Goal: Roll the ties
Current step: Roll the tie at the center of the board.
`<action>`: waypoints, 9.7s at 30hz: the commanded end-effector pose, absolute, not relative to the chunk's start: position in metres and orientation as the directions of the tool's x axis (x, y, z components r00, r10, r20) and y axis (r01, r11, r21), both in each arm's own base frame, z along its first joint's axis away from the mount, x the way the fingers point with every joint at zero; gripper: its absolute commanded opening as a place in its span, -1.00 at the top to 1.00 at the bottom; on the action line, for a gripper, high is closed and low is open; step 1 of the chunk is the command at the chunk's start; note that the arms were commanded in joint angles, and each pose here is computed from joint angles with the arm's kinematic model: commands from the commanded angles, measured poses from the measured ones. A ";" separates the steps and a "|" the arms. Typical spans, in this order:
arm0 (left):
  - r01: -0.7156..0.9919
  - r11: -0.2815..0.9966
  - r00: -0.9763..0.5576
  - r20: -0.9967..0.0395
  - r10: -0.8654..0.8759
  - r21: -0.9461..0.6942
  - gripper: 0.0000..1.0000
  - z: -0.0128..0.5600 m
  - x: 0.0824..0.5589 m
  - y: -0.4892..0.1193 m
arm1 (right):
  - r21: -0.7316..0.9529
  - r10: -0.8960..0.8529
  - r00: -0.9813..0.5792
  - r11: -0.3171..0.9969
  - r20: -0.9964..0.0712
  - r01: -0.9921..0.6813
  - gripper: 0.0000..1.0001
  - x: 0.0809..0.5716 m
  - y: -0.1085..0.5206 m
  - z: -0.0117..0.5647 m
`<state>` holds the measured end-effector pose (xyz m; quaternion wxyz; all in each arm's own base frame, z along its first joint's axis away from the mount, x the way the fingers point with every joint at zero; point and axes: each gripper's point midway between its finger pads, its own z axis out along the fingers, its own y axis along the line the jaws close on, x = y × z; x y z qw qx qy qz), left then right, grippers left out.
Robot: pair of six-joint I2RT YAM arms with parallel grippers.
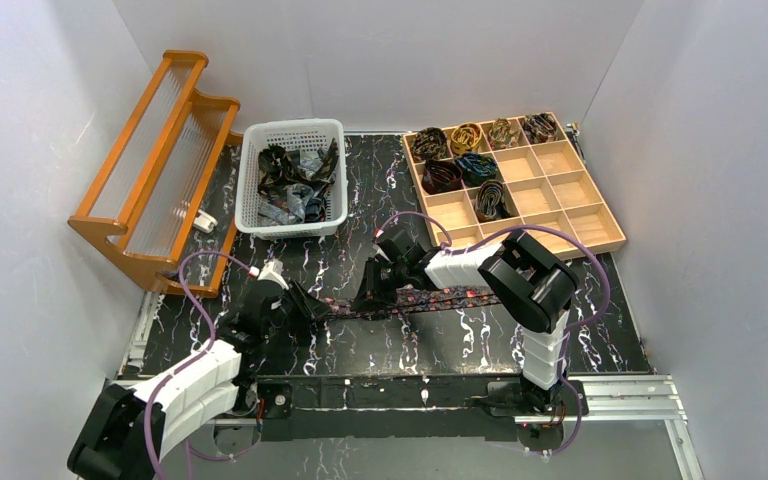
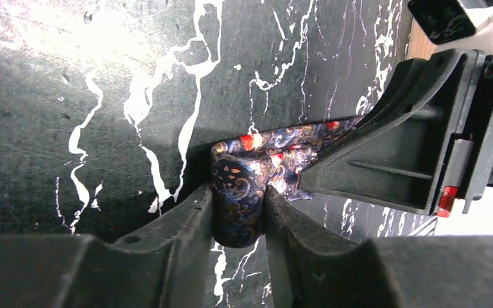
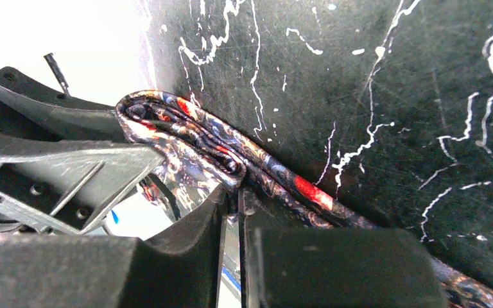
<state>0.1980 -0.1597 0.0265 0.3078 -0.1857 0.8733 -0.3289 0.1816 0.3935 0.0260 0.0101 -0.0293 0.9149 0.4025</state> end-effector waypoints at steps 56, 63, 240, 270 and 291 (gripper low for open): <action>-0.268 0.940 -0.743 -0.576 -0.342 -0.212 1.00 0.075 0.205 -0.078 | 0.460 -0.152 -0.894 0.813 -0.422 -0.356 -0.07 0.250 0.364 0.063; -0.266 0.937 -0.752 -0.560 -0.348 -0.226 1.00 0.072 0.202 -0.082 | 0.377 -0.179 -0.931 0.877 -0.317 -0.297 -0.03 0.231 0.317 0.021; -0.077 0.997 -0.630 -0.775 -0.046 0.003 0.63 0.095 0.208 -0.124 | 0.693 -0.094 -0.968 0.682 -0.233 -0.233 0.39 0.193 0.406 0.078; -0.111 0.965 -0.516 -0.843 0.148 0.237 0.60 0.128 0.212 -0.142 | 0.717 0.037 -0.965 0.677 -0.259 -0.167 0.17 0.209 0.322 0.085; -0.044 0.897 -0.546 -0.762 0.347 0.440 0.53 0.097 0.217 -0.168 | 0.661 0.055 -0.953 0.732 -0.299 -0.165 0.13 0.219 0.308 0.086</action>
